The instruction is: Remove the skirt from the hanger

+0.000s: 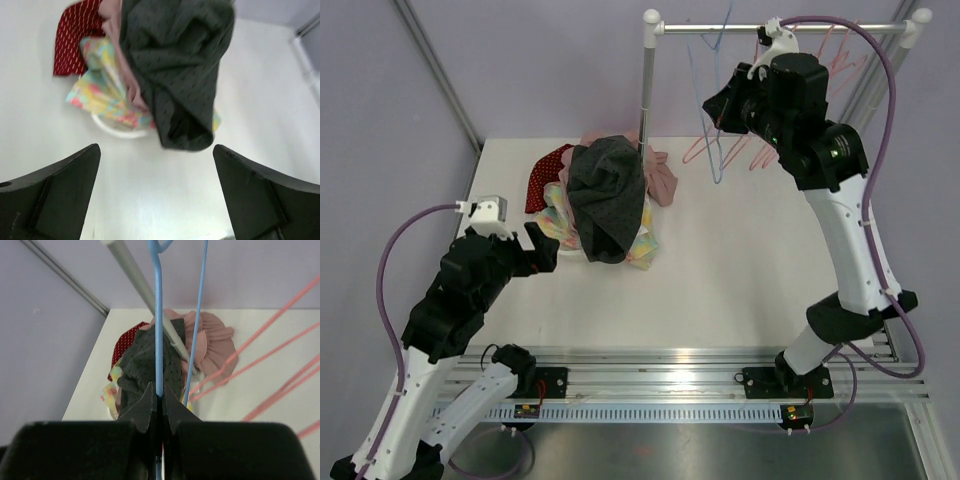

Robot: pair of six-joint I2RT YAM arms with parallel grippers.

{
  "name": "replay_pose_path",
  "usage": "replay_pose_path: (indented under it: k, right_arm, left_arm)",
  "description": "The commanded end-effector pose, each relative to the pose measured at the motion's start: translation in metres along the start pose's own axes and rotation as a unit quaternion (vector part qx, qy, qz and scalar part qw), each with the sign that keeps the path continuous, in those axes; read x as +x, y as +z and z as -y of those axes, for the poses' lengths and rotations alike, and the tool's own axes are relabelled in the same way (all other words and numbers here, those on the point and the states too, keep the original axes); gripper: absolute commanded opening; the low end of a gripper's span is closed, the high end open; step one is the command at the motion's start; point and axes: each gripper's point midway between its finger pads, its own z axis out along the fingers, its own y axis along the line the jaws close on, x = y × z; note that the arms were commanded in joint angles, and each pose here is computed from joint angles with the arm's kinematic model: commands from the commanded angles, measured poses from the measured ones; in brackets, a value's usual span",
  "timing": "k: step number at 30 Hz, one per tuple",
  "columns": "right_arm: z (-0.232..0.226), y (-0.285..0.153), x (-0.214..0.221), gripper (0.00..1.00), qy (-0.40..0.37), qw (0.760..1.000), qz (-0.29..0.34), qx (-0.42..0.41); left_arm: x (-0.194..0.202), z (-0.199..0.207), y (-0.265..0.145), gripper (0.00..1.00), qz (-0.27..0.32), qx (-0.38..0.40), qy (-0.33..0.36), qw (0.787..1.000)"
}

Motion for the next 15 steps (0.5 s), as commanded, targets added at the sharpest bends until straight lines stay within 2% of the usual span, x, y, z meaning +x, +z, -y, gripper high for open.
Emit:
replay_pose_path:
  k: [1,2,4,8,9,15]
  right_arm:
    - [-0.002,0.011,-0.052,0.00,-0.024,0.996,0.080,0.005]
    - [0.003,0.034,-0.044,0.00,-0.024,0.998,0.062,0.009]
    - [0.006,0.038,-0.058,0.00,-0.010,0.997,0.075,0.005]
    - [0.014,0.065,-0.045,0.00,0.011,0.999,0.049,-0.001]
    - [0.020,0.075,-0.029,0.00,0.014,0.999,0.028,0.007]
    - [0.028,0.081,0.007,0.00,0.028,1.000,-0.008,0.004]
  left_arm:
    - [0.052,-0.025,-0.004,0.99,-0.073,-0.032,0.037,0.996]
    - [0.056,-0.028,-0.004,0.99,-0.074,-0.039,0.037,0.996]
    - [0.056,-0.035,-0.007,0.99,-0.070,-0.058,0.031,0.995]
    - [0.064,-0.032,0.002,0.99,-0.070,-0.046,0.027,0.996]
    - [0.063,-0.029,0.005,0.99,-0.066,-0.041,0.024,0.997]
    - [0.066,-0.034,0.008,0.99,-0.074,-0.058,0.021,0.995]
